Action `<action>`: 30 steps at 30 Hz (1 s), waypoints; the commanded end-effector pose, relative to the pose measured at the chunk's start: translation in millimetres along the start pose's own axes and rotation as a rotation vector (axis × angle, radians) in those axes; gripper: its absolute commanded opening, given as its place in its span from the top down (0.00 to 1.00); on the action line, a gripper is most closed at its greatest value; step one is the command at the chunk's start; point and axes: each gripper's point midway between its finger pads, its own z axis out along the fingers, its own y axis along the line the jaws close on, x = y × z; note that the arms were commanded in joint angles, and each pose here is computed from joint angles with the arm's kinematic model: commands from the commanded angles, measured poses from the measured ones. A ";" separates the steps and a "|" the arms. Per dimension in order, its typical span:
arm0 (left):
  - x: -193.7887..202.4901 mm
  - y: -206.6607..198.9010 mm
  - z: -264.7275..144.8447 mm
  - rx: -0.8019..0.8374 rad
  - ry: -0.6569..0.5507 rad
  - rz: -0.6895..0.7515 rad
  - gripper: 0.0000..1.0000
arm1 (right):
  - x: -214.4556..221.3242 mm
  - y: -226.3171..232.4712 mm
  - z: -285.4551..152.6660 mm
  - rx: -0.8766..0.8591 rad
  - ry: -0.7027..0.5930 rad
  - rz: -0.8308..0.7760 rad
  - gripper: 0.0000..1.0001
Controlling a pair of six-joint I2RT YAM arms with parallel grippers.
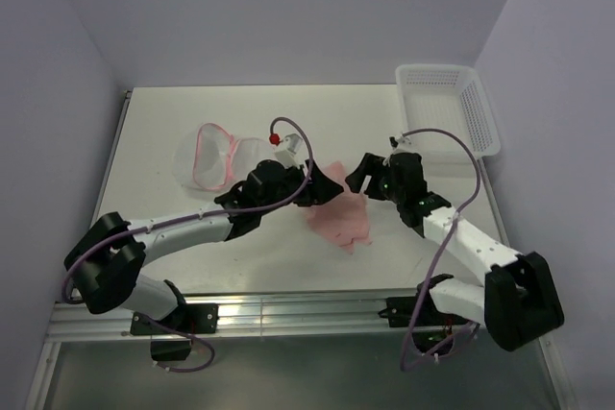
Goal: Place the bra in the laundry bag and zip it closed
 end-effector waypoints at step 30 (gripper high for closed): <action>12.1 128.6 4.6 -0.060 0.009 -0.082 0.02 | 28.5 11.2 69.6 -0.388 0.215 0.093 0.00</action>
